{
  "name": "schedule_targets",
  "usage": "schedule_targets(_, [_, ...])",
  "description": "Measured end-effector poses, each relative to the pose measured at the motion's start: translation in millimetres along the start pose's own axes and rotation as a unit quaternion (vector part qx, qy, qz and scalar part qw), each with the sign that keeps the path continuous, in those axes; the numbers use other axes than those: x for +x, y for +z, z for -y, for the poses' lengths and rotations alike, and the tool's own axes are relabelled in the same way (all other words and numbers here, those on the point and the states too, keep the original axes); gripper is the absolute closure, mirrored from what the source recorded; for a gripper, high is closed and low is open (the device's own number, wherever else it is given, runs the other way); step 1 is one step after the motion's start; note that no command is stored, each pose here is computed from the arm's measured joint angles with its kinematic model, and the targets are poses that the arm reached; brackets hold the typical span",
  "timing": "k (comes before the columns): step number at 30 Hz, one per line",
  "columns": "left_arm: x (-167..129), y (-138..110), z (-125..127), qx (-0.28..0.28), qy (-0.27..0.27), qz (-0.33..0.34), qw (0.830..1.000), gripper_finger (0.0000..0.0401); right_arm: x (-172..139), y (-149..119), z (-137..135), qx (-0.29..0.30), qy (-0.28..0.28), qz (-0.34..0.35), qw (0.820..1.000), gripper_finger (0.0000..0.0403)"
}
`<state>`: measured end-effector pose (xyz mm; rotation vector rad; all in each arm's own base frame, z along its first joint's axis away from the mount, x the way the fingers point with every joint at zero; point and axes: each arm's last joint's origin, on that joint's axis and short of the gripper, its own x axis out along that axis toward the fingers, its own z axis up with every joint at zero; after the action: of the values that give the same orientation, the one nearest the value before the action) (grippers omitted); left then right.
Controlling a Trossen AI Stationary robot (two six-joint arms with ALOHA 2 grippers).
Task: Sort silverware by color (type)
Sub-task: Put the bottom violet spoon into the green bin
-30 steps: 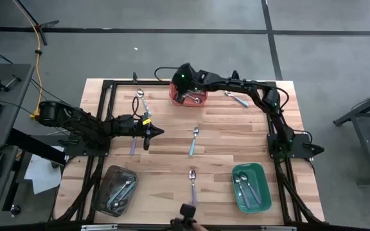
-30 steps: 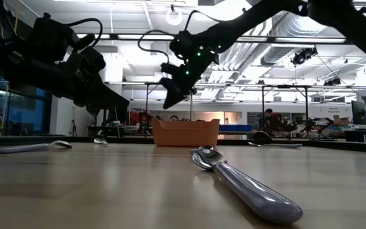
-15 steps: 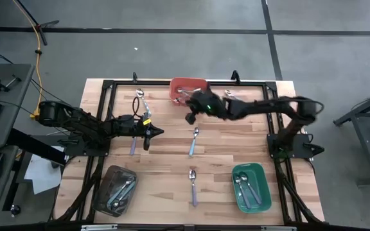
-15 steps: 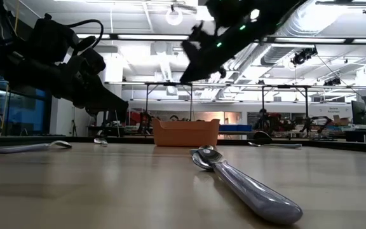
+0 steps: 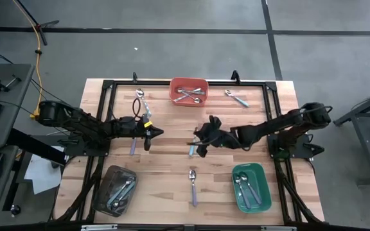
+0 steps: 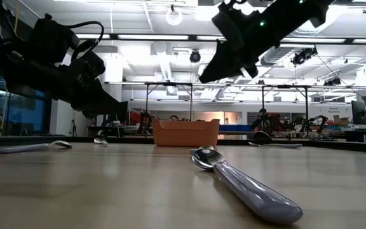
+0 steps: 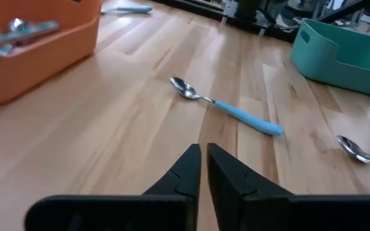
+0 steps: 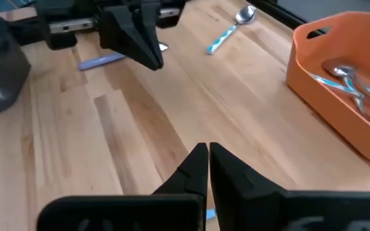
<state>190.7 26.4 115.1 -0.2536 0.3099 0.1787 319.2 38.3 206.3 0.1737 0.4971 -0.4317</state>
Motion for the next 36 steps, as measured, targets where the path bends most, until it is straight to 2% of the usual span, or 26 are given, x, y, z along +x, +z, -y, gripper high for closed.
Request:
schedule_targets(6, [2.8,-3.1,10.0,-0.019,-0.001,-0.074,0.997,0.0338,-5.2,-4.6,-8.2,-0.018,0.002,-0.003,1.000,0.0403])
schedule_targets(13, [2.2,6.7,20.1,0.000,0.062,-0.174,0.983,0.0304,-7.1,-7.2,-10.5,-0.018,-0.001,-0.007,1.000,0.0403])
schedule_targets(21, [3.5,22.3,33.9,0.013,0.047,-0.168,0.985,0.0297,-24.8,-30.1,-34.2,0.074,0.079,-0.101,0.989,0.0403])
schedule_targets(27, [4.0,24.0,33.3,0.018,0.062,-0.157,0.986,0.0297,-26.6,-52.3,-54.1,0.107,0.124,-0.165,0.973,0.0400])
schedule_targets(31, [4.0,24.0,33.3,0.018,0.063,-0.156,0.986,0.0297,-6.8,-65.0,-62.6,0.109,0.174,-0.189,0.960,0.0365])
schedule_targets(34, [3.9,23.9,33.2,0.018,0.063,-0.156,0.986,0.0297,9.3,-70.8,-65.6,0.114,0.217,-0.196,0.950,0.0316])
schedule_targets(36, [3.7,23.2,33.0,0.019,0.063,-0.158,0.985,0.0297,18.1,-74.8,-63.2,0.118,0.218,-0.203,0.947,0.0281])
